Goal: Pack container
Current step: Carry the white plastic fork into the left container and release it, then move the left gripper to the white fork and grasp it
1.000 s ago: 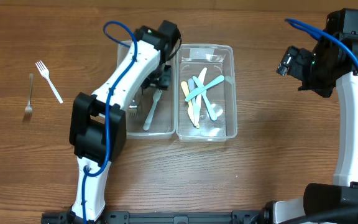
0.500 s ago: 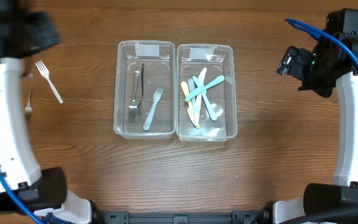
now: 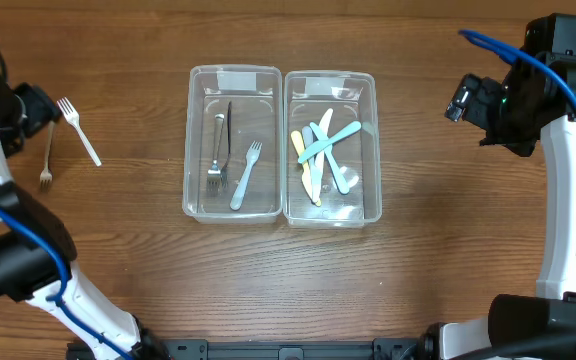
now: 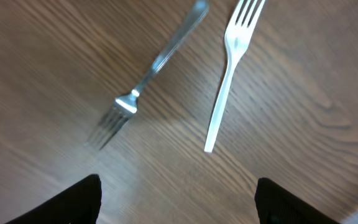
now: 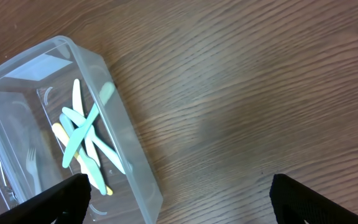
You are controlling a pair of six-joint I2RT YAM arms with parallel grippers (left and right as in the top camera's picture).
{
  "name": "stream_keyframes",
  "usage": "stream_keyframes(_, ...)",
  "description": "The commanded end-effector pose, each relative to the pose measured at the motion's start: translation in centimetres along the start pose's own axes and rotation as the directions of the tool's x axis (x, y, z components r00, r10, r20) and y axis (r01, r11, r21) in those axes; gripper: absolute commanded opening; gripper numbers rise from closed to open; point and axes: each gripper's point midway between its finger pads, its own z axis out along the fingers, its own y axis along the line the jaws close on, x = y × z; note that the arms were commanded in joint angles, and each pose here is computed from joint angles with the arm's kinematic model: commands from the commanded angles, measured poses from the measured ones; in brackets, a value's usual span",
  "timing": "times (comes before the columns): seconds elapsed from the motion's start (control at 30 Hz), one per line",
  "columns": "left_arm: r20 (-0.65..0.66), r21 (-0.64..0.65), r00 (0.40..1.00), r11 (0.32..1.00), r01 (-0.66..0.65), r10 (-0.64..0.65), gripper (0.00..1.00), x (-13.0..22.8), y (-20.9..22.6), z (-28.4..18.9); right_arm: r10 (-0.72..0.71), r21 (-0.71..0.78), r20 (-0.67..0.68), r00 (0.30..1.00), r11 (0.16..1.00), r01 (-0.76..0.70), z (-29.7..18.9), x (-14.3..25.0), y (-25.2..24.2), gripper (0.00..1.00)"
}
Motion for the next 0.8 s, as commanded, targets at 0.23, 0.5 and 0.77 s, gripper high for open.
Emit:
stream_keyframes(0.23,-0.135,-0.003,0.989,0.998,-0.061,0.06,0.79,1.4,-1.6,9.5,-0.006,0.001,0.001,1.0,1.0,0.006,0.0,0.0,-0.1,0.95)
stream_keyframes(0.5,-0.067,0.022,0.993,0.995,-0.097,0.098,0.86,0.0,-3.9,11.9,-0.006,0.001,-0.001,1.0,1.0,0.006,0.0,0.1,-0.1,0.95)
stream_keyframes(0.77,0.012,0.037,0.988,0.988,-0.152,0.152,0.86,-0.8,-6.9,12.0,-0.006,0.002,-0.001,1.0,1.0,0.006,0.0,0.1,-0.1,0.95)
